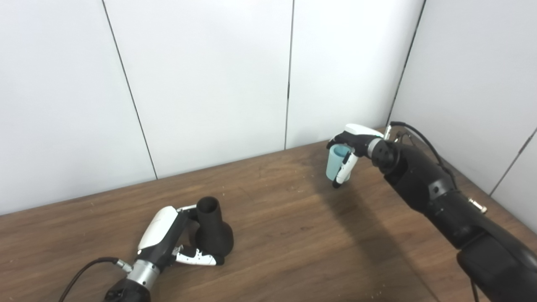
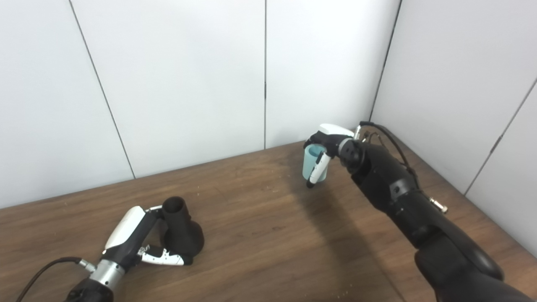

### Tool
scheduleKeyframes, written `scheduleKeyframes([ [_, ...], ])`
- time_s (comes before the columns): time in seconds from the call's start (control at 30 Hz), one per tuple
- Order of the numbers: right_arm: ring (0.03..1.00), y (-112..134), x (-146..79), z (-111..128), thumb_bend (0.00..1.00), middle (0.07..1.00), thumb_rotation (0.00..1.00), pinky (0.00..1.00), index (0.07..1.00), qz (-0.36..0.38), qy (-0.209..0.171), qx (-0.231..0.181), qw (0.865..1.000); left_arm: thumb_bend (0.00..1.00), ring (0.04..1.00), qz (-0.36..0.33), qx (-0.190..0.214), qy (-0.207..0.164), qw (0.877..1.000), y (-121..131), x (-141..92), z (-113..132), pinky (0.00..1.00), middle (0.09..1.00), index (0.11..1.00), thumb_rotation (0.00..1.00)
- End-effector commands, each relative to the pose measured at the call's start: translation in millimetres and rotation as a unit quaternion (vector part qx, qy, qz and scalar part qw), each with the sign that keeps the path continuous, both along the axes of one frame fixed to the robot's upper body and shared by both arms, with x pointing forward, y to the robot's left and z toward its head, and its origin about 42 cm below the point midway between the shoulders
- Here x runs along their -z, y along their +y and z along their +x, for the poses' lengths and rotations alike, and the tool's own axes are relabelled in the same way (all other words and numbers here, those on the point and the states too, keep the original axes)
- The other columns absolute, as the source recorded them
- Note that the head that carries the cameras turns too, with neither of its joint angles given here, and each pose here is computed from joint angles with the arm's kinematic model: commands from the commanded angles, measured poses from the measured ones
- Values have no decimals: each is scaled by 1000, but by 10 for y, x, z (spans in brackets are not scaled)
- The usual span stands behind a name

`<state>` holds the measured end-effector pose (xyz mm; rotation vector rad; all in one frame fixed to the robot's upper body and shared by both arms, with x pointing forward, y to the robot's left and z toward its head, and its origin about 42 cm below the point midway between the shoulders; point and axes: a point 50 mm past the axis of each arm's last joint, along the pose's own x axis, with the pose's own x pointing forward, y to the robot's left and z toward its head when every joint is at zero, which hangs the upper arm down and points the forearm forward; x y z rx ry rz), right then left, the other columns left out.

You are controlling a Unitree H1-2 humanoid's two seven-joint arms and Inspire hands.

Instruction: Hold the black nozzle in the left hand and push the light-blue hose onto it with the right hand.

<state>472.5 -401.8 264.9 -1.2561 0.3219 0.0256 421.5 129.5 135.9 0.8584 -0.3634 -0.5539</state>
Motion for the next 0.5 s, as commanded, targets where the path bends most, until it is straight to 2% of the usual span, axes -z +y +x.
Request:
scheduleKeyframes([
  [0.0,683,-68,-269,25,842,761,33,588,760,-17,-54,-6,998,526,593,108,-16,87,990,278,517,-193,831,493,482,0],
  [0.2,615,-56,-216,-6,815,693,1,521,697,-16,-75,-8,997,526,591,100,-15,87,991,290,498,-189,845,492,483,0],
  [0.27,583,-50,-218,-15,791,629,0,511,637,-14,-85,-9,996,526,587,98,-15,87,991,291,501,-188,845,492,483,0],
  [0.3,566,-49,-219,-17,664,561,0,501,568,-13,-90,-9,996,526,585,97,-15,87,991,291,503,-191,844,492,483,0],
  [0.37,506,-45,-222,-22,553,502,0,468,496,-11,-100,-9,995,526,582,98,-15,86,991,291,510,-199,842,492,483,0],
  [0.47,481,-65,-216,-33,523,488,0,455,471,-8,-107,-6,994,526,581,103,-15,83,991,291,514,-210,837,492,483,0],
])
